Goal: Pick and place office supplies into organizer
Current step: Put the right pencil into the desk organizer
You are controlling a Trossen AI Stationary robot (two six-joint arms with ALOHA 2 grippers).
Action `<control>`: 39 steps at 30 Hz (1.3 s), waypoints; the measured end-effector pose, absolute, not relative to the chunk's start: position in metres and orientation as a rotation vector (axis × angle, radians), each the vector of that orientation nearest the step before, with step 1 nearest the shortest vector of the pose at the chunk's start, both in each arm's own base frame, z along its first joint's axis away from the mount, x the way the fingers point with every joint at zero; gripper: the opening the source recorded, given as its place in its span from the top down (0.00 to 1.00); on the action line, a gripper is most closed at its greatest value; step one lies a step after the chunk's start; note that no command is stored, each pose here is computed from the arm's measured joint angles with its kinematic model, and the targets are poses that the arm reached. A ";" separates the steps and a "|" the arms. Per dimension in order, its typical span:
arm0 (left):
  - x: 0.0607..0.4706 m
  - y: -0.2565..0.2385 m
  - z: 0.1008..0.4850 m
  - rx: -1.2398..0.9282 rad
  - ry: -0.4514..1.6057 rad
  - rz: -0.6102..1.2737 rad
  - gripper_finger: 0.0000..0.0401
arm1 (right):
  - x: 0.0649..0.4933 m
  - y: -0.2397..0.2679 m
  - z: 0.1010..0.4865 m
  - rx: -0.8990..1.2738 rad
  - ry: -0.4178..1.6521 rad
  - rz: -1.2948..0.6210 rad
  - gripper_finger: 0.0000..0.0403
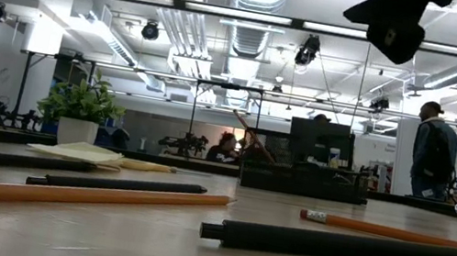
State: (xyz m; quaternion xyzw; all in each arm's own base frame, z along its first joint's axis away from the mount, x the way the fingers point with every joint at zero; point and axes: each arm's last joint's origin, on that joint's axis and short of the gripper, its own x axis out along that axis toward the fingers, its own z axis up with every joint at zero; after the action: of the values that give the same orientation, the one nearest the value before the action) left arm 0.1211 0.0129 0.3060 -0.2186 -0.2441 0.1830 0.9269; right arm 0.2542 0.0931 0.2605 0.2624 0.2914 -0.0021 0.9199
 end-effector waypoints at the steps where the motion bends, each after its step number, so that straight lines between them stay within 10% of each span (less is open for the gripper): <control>1: 0.121 0.013 0.306 -0.448 -0.500 0.375 0.61 | 0.254 0.096 0.259 0.536 0.608 0.002 0.64; 39: 0.126 0.013 0.303 -0.440 -0.464 0.382 0.61 | 0.323 0.153 0.195 0.371 1.111 -0.182 0.65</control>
State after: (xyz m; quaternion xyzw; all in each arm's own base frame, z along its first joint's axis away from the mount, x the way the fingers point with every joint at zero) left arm 0.1261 0.0128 0.3025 -0.2150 -0.2268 0.1866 0.9314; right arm 0.3230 0.1534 0.1955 0.1747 0.5237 -0.0856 0.8294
